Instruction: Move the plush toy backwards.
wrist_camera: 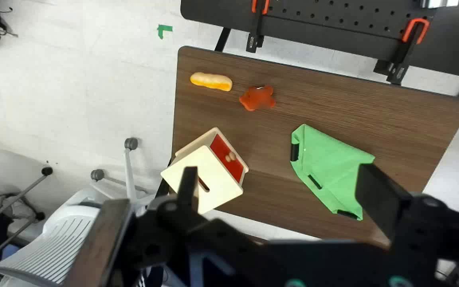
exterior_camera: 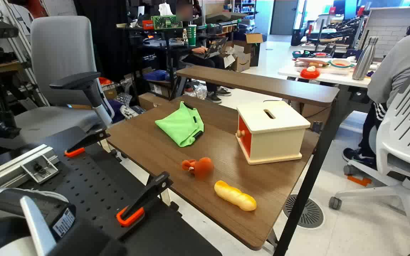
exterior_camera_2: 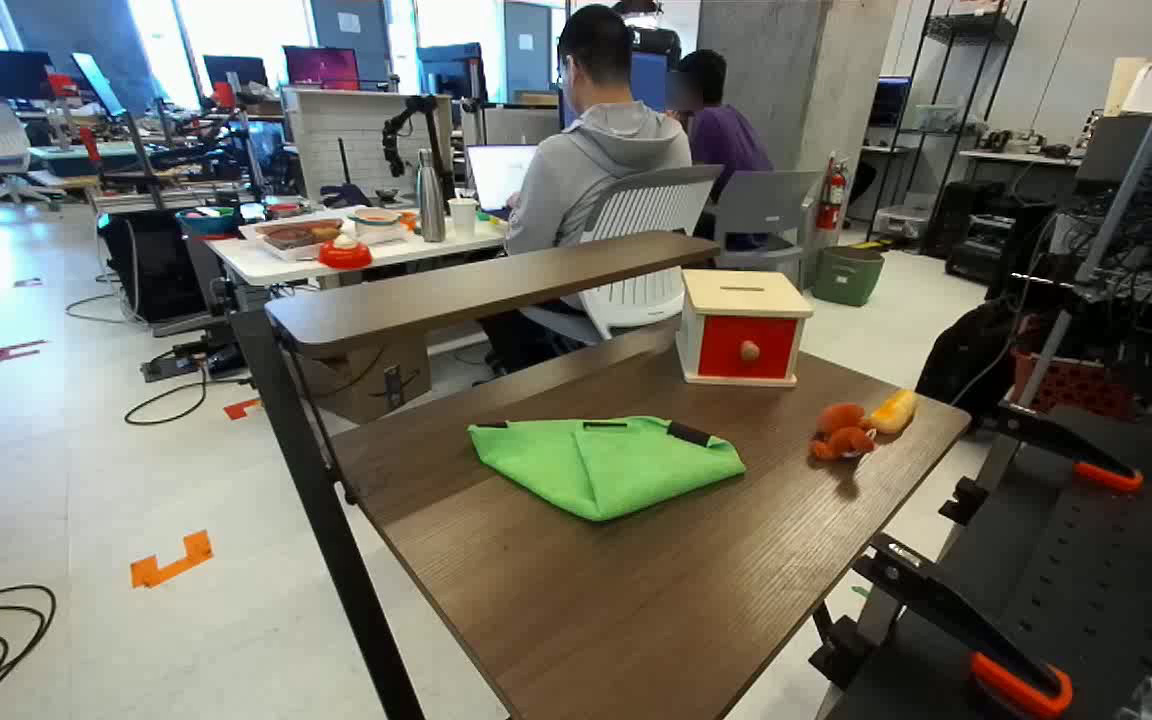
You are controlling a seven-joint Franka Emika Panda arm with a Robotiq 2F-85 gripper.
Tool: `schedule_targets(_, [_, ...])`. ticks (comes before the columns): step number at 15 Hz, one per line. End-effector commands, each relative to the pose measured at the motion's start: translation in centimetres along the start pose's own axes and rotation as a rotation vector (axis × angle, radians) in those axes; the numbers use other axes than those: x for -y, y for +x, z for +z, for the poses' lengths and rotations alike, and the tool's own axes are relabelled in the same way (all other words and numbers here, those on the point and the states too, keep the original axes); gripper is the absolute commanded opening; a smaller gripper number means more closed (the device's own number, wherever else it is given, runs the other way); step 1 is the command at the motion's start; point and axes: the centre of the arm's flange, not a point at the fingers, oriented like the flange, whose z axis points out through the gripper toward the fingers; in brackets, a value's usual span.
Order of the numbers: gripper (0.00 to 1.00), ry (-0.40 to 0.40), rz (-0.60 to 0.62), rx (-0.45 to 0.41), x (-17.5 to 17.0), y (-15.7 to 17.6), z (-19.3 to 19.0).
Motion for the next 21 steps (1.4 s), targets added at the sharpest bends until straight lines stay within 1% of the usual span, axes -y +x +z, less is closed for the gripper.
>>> schedule_targets(1, [1.0,0.0,0.0,-0.002,0.0,0.0,-0.1])
schedule_targets(17, [1.0,-0.001,0.001,-0.005,0.0,0.0,-0.2])
schedule_targets(19, [1.0,-0.037,0.022,-0.016,-0.5,0.7,2.1])
schedule_targets(21, [1.0,-0.035,0.021,-0.01,-0.7,1.9,4.2])
